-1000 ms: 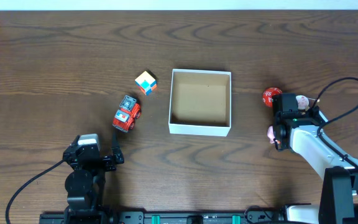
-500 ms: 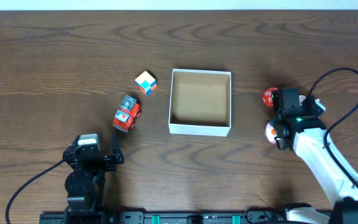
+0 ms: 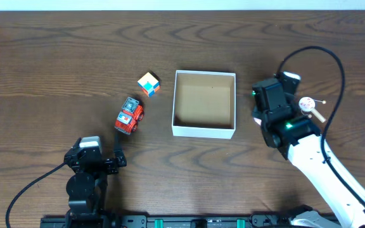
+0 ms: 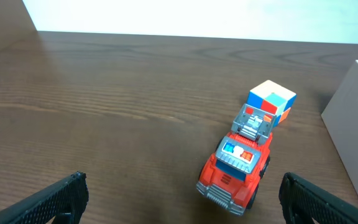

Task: Pack container
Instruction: 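Lift the duck and carry it left over the white box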

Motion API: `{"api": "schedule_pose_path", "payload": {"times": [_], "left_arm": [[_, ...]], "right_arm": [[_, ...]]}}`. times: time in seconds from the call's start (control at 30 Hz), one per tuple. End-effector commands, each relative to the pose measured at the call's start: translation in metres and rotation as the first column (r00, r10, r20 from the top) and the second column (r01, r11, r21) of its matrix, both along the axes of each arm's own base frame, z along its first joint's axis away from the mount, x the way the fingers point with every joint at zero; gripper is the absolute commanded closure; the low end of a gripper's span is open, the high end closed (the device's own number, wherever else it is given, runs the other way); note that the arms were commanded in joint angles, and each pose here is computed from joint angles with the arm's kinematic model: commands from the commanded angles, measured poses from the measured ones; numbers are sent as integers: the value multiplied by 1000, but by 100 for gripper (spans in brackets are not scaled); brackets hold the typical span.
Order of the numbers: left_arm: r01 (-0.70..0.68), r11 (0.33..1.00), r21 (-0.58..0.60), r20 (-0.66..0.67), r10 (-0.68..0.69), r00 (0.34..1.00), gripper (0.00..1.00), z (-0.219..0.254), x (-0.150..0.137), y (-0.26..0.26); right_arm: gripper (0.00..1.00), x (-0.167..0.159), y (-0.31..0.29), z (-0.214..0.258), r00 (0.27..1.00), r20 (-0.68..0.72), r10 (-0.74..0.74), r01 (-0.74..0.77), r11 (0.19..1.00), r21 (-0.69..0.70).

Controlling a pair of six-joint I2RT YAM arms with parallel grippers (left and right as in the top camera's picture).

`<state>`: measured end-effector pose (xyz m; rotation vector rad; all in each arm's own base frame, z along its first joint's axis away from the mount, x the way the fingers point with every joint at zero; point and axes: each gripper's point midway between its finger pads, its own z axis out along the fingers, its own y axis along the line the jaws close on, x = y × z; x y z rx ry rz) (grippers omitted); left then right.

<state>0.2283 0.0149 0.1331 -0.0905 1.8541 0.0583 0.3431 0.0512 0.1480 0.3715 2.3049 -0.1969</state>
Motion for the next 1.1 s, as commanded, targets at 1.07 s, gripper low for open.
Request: {"api": "schedule_pose_path", "payload": {"times": [1.07], "left_arm": [[5,1000,11,-35,-4,999,2,-12,-1,0]], "right_arm": [[99,59,125,47,801,161,576,-574,816,-64]]}}
